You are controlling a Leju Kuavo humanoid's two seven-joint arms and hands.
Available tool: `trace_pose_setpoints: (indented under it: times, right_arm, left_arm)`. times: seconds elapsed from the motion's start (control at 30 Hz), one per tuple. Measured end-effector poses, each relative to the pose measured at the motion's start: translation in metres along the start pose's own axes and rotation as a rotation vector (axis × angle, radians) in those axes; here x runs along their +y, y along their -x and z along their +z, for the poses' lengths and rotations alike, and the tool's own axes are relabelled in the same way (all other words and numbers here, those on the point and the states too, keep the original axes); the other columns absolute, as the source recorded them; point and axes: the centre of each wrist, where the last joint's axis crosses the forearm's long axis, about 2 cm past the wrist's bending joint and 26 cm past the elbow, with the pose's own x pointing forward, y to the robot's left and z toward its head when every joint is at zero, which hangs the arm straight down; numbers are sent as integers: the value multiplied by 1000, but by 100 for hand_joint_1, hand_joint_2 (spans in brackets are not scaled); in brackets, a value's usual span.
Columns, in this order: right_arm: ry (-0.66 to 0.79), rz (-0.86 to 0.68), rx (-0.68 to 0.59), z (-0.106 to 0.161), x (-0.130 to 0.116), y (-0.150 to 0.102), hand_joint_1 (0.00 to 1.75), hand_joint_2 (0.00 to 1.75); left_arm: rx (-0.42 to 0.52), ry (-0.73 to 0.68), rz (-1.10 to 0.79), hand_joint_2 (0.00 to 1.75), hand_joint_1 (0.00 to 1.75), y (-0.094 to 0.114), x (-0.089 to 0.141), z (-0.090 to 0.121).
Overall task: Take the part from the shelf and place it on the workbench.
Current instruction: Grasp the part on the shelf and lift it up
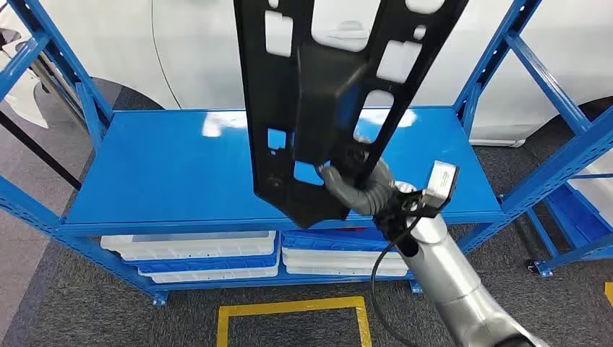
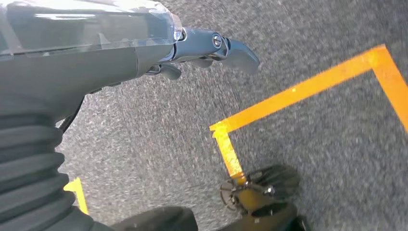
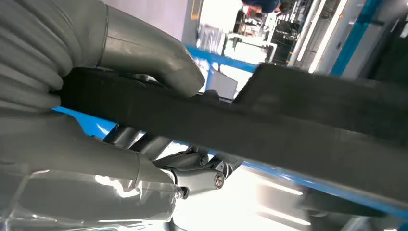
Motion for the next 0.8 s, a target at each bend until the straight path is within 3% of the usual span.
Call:
trace_pose_setpoints:
  times: [0.3,0.8]
  right_arm:
    - [84,-82,66,48,38,6,175,175]
    - [196,-47,97,49,36,0,175,175]
  left_arm:
    - [50,-13,20,175,0,4,-1,2]
    - [95,-9,52,175,0,-1,2,-1]
